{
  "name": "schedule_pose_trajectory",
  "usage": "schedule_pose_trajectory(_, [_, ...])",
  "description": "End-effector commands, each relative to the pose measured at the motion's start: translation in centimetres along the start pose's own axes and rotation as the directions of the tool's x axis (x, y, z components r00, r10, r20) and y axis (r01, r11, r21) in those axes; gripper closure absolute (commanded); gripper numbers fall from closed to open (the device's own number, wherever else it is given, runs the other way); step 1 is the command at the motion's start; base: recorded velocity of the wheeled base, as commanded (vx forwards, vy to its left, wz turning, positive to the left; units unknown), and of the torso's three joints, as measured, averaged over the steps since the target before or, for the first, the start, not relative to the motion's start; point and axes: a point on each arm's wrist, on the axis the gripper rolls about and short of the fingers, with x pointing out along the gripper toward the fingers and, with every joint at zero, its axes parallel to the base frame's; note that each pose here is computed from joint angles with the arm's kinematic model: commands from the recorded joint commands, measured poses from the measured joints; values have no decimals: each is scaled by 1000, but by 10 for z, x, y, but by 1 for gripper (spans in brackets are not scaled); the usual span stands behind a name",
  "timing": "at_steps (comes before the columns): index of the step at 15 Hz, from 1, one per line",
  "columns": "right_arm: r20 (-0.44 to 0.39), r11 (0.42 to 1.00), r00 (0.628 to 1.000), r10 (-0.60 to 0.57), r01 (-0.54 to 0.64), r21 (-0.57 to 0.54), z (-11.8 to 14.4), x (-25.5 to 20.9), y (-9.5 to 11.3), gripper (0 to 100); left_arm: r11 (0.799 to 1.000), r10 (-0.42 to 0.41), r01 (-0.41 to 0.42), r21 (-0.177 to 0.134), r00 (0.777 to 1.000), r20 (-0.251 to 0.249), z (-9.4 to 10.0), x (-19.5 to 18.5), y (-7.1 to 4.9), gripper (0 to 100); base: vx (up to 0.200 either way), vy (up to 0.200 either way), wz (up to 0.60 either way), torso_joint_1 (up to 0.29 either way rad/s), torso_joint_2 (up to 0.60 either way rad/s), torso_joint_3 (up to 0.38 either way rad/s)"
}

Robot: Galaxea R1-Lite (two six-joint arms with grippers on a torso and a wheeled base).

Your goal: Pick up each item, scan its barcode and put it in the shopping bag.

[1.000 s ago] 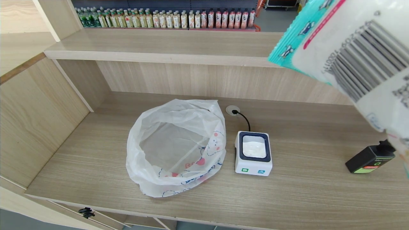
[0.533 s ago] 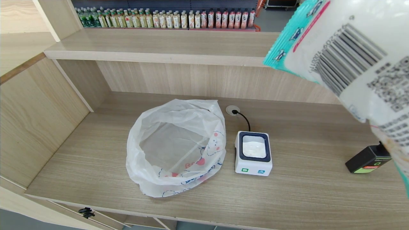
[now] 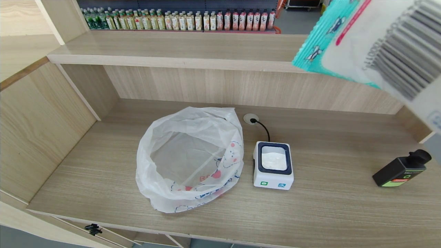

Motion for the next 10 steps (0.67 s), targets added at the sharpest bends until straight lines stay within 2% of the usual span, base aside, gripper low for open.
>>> schedule_pose_trajectory(1, [-16, 999, 999, 28, -29, -27, -5, 3, 18, 100, 1000, 0, 0, 0, 1000, 1, 0, 0, 0, 0, 0, 0, 0, 0, 0, 0])
schedule_pose_trajectory(3, [-20, 1000, 1000, 3, -3, -25, -17, 1, 30, 100, 1000, 0, 0, 0, 1000, -1, 0, 0, 0, 0, 0, 0, 0, 0, 0, 0])
schedule_pose_trajectory(5, [-6, 997, 998, -60, 59, -51, -33, -4, 30, 100, 1000, 0, 0, 0, 1000, -2, 0, 0, 0, 0, 0, 0, 0, 0, 0, 0])
schedule_pose_trajectory(7, [1, 995, 997, -72, 72, -73, -46, -6, 37, 100, 1000, 0, 0, 0, 1000, -2, 0, 0, 0, 0, 0, 0, 0, 0, 0, 0])
schedule_pose_trajectory(10, [12, 988, 997, -79, 80, -129, -45, -7, 38, 100, 1000, 0, 0, 0, 1000, -2, 0, 0, 0, 0, 0, 0, 0, 0, 0, 0])
